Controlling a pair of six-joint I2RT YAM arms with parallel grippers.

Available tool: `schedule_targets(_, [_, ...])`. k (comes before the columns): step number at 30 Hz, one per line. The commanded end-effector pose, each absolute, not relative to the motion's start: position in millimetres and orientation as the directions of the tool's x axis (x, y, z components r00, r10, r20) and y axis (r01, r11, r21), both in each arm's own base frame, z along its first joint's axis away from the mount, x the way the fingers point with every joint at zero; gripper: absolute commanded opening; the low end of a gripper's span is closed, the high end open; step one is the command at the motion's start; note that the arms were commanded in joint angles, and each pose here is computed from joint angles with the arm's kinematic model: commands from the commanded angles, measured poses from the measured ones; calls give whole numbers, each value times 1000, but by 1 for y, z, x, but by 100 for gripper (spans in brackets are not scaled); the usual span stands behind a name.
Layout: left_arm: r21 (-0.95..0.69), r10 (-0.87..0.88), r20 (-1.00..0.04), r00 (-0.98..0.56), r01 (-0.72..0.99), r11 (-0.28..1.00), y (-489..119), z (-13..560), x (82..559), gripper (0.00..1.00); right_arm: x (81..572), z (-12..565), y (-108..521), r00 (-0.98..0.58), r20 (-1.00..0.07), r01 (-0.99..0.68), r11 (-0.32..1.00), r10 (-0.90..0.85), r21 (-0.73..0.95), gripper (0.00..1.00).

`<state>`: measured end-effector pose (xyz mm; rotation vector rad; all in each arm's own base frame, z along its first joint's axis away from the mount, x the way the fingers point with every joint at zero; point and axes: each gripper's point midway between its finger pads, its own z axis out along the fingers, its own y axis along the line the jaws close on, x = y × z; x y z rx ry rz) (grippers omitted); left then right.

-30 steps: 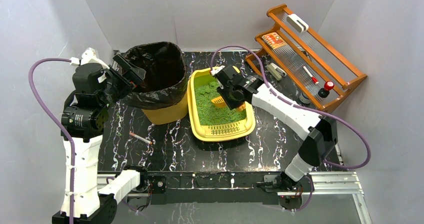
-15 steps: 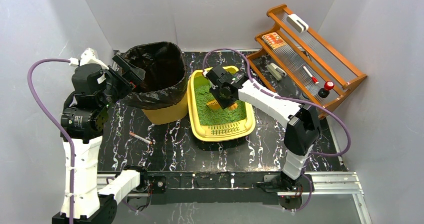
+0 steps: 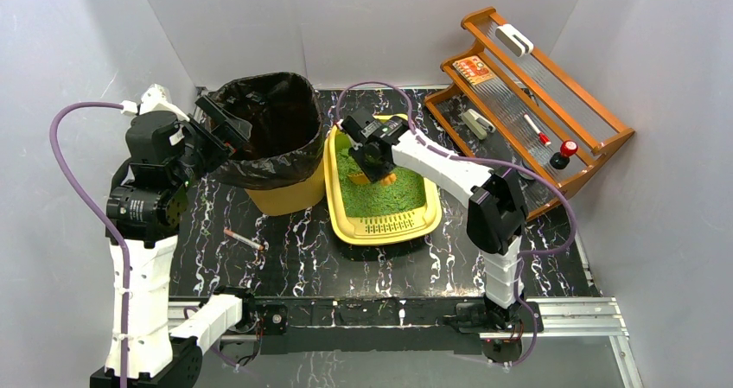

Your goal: Clean the litter box

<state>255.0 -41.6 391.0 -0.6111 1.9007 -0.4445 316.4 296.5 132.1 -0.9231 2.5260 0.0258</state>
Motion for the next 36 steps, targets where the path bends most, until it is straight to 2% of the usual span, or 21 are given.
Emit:
schedule_targets(1, [-559,-591,-748,-302,-193,806,-40,399,253,98,349,138,324,-644,-543,-579,807,-539,-114,0])
schedule_targets(6, [-561,-593,-746,-303,-195,805,-41,399,252,98,361,137,313,-649,-601,-478,865,-466,-154,0])
schedule_targets(10, [-563,-594,-746,-300,-193,804,-41,400,252,98,363,138,282,-681,-600,-353,906,-420,-233,0])
schedule_targets(16, [-568,-597,-742,-303,-187,801,-42,402,253,98,366,149,259,-681,-600,-284,906,-421,-313,0])
schedule_targets(23, [-572,-598,-739,-308,-180,800,-44,403,256,98,352,140,315,-575,-686,-546,834,-446,-85,0])
schedule_targets(32, [-578,-602,-736,-311,-175,797,-46,405,259,98,322,132,327,-553,-646,-691,723,-526,2,0])
schedule_targets(36, [-578,-603,-735,-310,-179,796,-46,404,258,98,319,133,338,-526,-679,-724,688,-512,41,0])
